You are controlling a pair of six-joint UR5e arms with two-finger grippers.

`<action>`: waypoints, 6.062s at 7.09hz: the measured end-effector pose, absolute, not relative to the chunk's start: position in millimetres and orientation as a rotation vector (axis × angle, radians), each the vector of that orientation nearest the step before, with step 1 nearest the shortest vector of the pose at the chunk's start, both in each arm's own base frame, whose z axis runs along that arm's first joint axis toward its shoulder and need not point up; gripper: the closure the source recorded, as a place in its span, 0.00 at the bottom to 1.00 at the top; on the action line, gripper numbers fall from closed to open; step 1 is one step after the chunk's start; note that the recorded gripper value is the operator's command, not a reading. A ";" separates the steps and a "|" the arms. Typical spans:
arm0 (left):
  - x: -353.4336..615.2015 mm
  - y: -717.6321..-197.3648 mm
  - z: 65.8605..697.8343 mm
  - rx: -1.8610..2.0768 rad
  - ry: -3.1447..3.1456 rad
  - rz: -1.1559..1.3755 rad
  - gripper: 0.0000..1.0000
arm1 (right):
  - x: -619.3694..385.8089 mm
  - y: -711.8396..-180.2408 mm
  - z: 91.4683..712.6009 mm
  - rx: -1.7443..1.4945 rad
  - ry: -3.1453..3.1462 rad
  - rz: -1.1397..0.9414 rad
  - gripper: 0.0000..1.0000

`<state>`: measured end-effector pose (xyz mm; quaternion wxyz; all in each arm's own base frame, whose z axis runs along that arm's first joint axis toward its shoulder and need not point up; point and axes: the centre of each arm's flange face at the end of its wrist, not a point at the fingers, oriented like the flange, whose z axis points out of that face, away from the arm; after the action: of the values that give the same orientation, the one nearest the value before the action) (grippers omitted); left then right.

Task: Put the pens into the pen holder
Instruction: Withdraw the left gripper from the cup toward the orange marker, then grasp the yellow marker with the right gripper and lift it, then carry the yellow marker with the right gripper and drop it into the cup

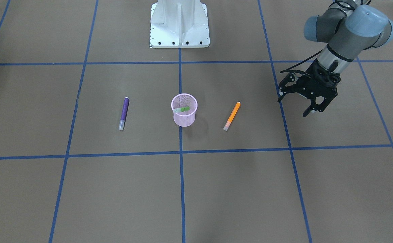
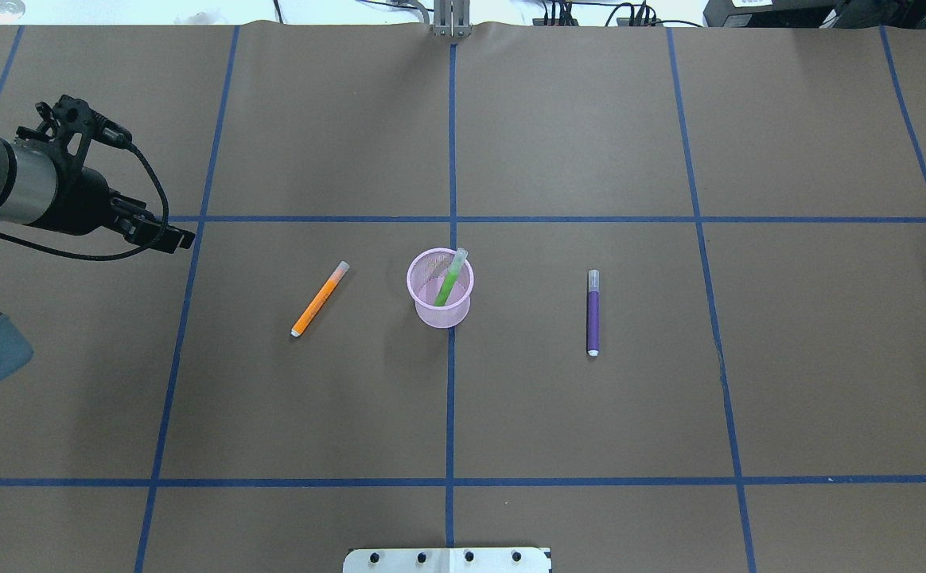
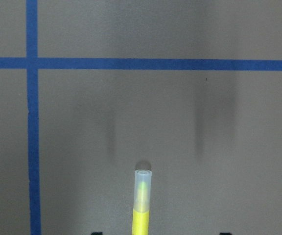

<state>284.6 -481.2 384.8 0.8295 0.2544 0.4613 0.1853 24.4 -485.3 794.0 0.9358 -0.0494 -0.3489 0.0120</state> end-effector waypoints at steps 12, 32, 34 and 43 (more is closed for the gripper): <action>283.5 -480.2 382.6 0.543 0.984 0.395 0.01 | -8.2 -475.7 816.7 -0.188 -0.691 0.024 0.23; 280.9 -477.5 387.9 0.539 0.981 0.394 0.01 | -12.4 -477.9 828.5 -0.219 -0.687 0.028 1.00; 280.7 -477.0 388.3 0.539 0.982 0.394 0.01 | -12.8 -478.2 829.4 -0.223 -0.689 0.029 1.00; 277.5 -475.2 382.7 0.551 0.989 0.395 0.01 | -143.6 -538.1 546.6 0.467 -0.895 -0.021 1.00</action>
<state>277.5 -475.2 382.7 0.8256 0.2595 0.4653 0.1859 -143.6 -538.1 546.6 0.8753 0.2238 -0.4286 -0.0101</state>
